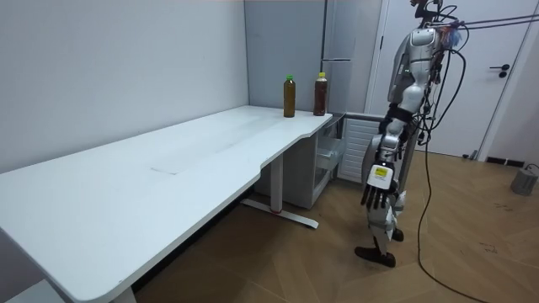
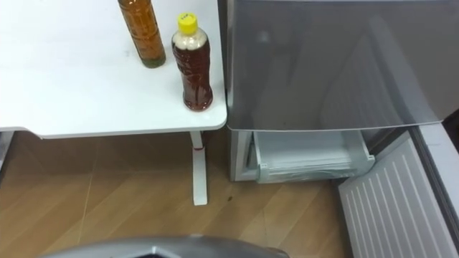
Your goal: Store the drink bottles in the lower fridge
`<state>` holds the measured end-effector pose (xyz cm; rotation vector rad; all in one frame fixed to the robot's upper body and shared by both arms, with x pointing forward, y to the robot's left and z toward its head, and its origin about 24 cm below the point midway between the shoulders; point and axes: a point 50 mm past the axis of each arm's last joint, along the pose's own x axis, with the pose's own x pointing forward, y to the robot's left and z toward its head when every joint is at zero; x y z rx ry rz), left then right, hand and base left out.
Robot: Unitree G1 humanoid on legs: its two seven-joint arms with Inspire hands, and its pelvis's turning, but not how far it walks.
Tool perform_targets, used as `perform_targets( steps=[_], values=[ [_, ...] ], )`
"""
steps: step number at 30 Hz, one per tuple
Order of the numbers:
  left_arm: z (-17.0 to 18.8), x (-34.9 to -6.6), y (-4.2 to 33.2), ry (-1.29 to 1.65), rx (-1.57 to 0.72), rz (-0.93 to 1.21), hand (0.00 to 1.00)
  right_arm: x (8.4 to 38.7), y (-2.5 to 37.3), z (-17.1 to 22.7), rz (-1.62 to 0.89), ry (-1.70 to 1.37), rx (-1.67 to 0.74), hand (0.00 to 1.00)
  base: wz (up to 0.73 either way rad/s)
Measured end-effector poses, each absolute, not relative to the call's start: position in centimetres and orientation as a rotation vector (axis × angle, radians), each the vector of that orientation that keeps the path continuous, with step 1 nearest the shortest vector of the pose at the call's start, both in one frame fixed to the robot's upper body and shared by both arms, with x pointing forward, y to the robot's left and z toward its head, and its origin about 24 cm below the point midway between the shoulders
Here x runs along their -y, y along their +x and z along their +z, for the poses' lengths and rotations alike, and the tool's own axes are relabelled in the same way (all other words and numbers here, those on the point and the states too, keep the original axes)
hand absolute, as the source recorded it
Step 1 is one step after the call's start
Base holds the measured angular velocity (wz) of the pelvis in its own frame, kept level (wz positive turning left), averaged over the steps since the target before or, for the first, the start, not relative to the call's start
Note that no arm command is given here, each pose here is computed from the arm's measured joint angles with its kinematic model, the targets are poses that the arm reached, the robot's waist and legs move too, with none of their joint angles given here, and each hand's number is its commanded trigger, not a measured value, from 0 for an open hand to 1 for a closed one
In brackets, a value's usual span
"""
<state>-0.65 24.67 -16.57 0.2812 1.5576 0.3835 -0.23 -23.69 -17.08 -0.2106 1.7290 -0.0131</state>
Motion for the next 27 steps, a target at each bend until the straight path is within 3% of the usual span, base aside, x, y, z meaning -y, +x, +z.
perform_targets(
  steps=[7, 16, 27],
  values=[
    [-15.9, -26.3, -0.6, 0.071, -1.472, 0.783, 0.00, 24.0, -0.7, -17.0, -0.079, -0.188, -1.727, 0.00, 0.02],
    [-13.1, -29.5, 4.2, -0.076, -1.067, 1.148, 0.00, 25.3, -1.1, -16.7, -0.158, -0.134, -1.663, 0.00, 0.00],
    [-5.6, -32.7, 10.1, -0.068, -0.523, 1.418, 0.00, 25.9, -1.0, -16.6, -0.227, -0.123, -1.587, 0.00, 0.01]
  ],
)
